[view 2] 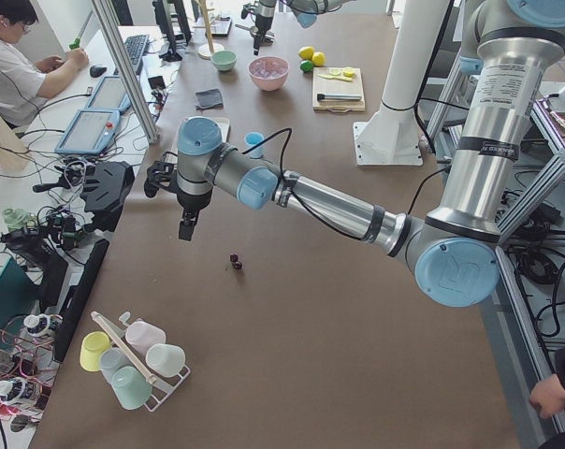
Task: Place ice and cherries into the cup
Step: 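Return the right gripper to the pink ice bowl, then lower the right gripper into the ice and grasp a third cube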
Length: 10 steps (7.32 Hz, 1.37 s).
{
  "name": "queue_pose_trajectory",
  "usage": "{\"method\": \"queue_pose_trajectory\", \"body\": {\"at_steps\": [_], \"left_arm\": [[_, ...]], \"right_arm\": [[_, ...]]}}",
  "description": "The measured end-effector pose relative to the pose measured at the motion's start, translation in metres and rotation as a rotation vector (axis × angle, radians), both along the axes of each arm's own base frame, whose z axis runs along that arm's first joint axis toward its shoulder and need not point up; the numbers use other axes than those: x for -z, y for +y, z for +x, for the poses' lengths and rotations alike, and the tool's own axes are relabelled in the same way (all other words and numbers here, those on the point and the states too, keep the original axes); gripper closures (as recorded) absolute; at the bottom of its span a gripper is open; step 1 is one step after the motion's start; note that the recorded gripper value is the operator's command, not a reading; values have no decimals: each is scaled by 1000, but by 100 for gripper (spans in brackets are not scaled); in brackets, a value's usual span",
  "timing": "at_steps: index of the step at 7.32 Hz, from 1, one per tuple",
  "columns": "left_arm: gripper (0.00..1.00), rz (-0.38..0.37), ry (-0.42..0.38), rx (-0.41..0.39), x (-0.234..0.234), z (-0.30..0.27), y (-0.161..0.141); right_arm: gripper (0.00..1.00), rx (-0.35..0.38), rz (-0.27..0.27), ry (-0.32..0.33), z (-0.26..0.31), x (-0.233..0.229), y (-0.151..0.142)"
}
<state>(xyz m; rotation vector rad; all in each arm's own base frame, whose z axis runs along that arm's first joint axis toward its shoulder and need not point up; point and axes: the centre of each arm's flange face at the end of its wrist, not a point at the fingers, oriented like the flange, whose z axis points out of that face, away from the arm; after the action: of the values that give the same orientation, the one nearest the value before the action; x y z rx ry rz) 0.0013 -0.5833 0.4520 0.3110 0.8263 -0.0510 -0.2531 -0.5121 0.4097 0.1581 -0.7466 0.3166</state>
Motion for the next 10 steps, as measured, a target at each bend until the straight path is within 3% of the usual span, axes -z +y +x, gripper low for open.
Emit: {"method": "queue_pose_trajectory", "body": {"at_steps": [1,3,9,10], "left_arm": [[2,1,0,-1,0,0,0],[2,4,-1,-2,0,0,-1],[2,23,-55,30,-3,-4,-4],[2,22,-57,31,-4,-5,-3]], "right_arm": [[1,-15,-11,10,-13,-2,5],[26,-12,-22,37,-29,-12,17],[28,15,-78,37,-71,-22,46],[33,17,-82,45,-75,-26,50]]}}
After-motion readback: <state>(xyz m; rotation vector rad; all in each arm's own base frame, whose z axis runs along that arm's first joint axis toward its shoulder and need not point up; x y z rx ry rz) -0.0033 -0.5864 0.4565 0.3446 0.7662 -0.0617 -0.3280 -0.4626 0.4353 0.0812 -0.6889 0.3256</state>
